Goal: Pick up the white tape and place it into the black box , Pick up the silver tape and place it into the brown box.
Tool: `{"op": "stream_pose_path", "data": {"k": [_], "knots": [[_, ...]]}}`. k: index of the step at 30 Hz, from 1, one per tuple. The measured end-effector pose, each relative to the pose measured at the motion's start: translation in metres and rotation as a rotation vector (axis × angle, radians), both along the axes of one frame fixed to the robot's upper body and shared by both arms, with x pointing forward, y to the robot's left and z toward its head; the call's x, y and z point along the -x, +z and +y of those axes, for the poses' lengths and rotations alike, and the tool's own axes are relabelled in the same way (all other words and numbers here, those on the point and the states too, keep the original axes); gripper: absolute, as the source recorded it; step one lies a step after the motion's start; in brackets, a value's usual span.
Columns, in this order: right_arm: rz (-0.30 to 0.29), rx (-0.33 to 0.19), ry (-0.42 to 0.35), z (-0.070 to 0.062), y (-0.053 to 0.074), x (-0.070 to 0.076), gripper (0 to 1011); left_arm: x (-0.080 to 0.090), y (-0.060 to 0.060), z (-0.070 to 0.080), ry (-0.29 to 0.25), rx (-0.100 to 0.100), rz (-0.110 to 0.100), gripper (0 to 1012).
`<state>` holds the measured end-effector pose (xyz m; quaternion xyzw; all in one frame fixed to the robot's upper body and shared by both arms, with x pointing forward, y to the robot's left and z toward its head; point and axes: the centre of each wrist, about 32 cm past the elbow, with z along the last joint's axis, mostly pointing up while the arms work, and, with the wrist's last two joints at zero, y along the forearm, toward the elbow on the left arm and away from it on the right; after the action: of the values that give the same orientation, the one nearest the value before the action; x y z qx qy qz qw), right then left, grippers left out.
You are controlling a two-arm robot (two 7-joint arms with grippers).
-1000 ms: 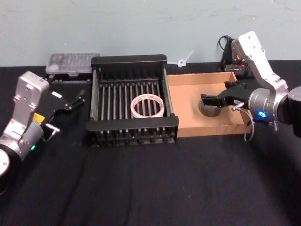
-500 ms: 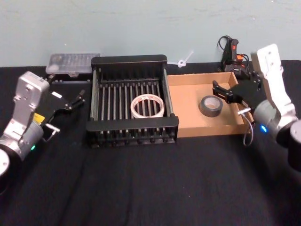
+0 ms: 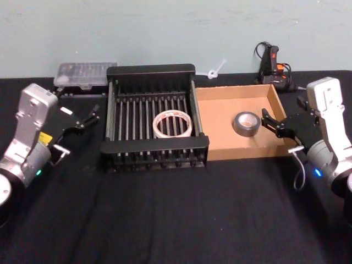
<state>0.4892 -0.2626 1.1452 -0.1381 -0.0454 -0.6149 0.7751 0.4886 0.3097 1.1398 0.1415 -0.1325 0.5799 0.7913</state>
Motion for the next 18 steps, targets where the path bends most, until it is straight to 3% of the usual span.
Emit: {"op": "stream_pose_path", "data": {"k": [18], "knots": [[0.009,-0.005,-0.006,-0.0007,0.0008,0.0007,1002,0.0000,0.0000,0.0000,0.000,0.000,0.000,1001]]}}
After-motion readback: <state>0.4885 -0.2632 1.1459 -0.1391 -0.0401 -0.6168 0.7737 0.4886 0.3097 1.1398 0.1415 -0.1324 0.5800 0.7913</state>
